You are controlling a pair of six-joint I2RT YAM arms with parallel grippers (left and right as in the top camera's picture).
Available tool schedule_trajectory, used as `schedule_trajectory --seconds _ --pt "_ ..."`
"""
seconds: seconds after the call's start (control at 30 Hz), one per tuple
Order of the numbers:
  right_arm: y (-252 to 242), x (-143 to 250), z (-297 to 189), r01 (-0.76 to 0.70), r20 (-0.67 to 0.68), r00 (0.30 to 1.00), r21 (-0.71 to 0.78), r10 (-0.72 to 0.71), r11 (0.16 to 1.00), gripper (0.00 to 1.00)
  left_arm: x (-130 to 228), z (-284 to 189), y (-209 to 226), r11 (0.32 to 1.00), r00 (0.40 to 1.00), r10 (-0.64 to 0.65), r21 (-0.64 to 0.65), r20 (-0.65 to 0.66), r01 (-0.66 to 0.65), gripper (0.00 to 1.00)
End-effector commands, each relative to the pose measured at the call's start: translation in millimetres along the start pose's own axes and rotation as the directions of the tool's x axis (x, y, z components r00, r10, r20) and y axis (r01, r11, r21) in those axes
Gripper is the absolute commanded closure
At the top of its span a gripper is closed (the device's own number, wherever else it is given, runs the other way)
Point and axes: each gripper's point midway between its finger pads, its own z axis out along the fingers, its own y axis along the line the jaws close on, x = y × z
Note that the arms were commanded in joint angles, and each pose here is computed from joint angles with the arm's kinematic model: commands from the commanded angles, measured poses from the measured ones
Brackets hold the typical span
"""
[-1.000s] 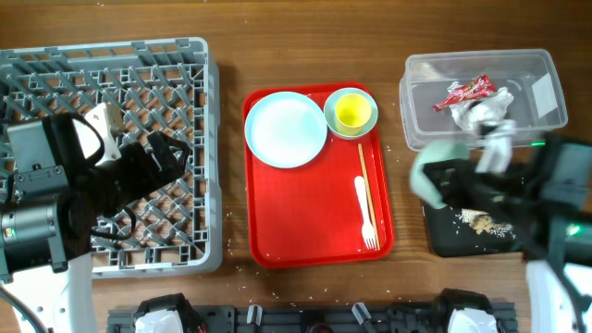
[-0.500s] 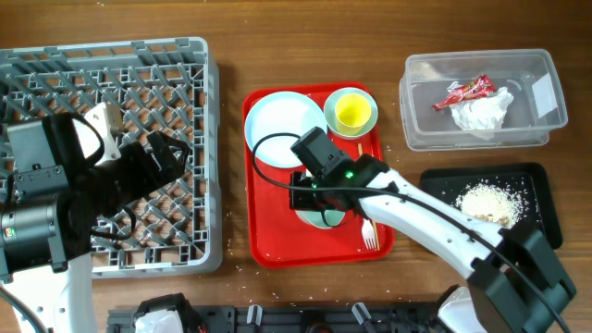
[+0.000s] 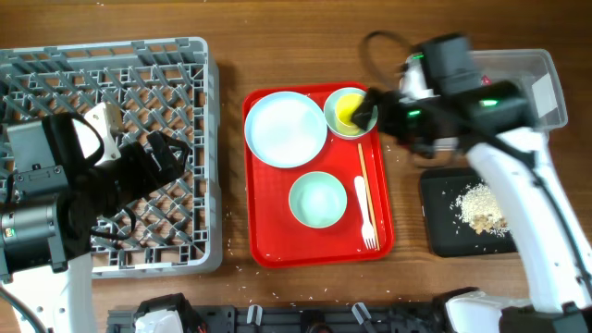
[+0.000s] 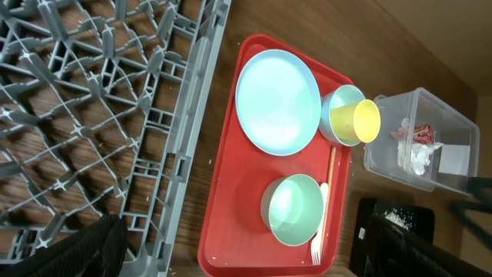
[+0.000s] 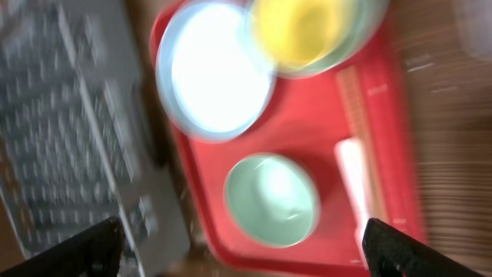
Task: Sort waste into correct bins and load items into the dishwasher rack
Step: 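Set the empty bowl back on the red tray and withdraw right gripper, then grasp the empty light-blue bowl rim with the left gripper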
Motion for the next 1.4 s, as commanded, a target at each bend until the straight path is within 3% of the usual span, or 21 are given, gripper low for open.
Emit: schedule_trajectory --seconds 0.0,0.03,0.13,0.4,0.53,0.63,0.73,0.8,0.93,1.03,1.2,1.37 --pt "-66 -27 -35 -0.145 0.113 0.985 0.124 0.132 0.982 0.00 -3 -4 -2 1.000 1.000 -0.005 0.005 0.017 0.005 0.00" --pt "-103 -34 -46 -0.233 0.165 0.966 0.217 0.199 0.948 0.01 -3 -4 -2 1.000 1.000 -0.005 0.005 0.017 0.005 0.00" --pt "-132 -44 -58 -0.300 0.235 0.943 0.285 0.237 0.910 0.00 -3 -4 -2 1.000 1.000 -0.005 0.005 0.017 0.005 0.00" --pt "-133 -51 -60 -0.300 0.266 0.937 0.288 0.225 0.910 0.00 -3 -4 -2 1.000 1.000 -0.005 0.004 0.016 0.005 0.00" --pt "-133 -51 -60 -0.299 0.266 0.938 0.287 0.225 0.910 0.00 6 -5 -25 0.969 0.977 -0.202 0.131 -0.065 0.209 0.00" --pt "-133 -51 -60 -0.300 0.266 0.937 0.287 0.225 0.910 0.00 32 -7 -61 0.935 0.965 -0.147 0.288 -0.218 0.208 0.00" --pt "-133 -51 -60 -0.300 0.266 0.937 0.287 0.225 0.910 0.00 70 5 -84 0.950 0.951 0.024 0.305 -0.307 0.074 0.01" --pt "-133 -51 -60 -0.300 0.266 0.937 0.287 0.225 0.910 0.00 89 20 -98 0.959 0.936 0.106 0.284 -0.337 -0.006 0.23" --pt "-133 -51 -60 -0.299 0.266 0.938 0.287 0.225 0.910 0.00 128 65 -122 0.973 0.903 0.206 0.181 -0.378 -0.147 0.21" --pt "-133 -51 -60 -0.299 0.266 0.938 0.287 0.225 0.910 0.00 181 122 -144 0.928 0.824 0.370 0.121 -0.429 -0.354 0.21" --pt "-133 -51 -60 -0.299 0.266 0.938 0.287 0.225 0.910 0.00 238 209 -129 0.867 0.733 0.417 -0.008 -0.538 -0.499 0.34" --pt "-133 -51 -60 -0.299 0.266 0.938 0.287 0.225 0.910 0.00 247 246 -129 0.826 0.731 0.475 -0.039 -0.490 -0.563 0.47"
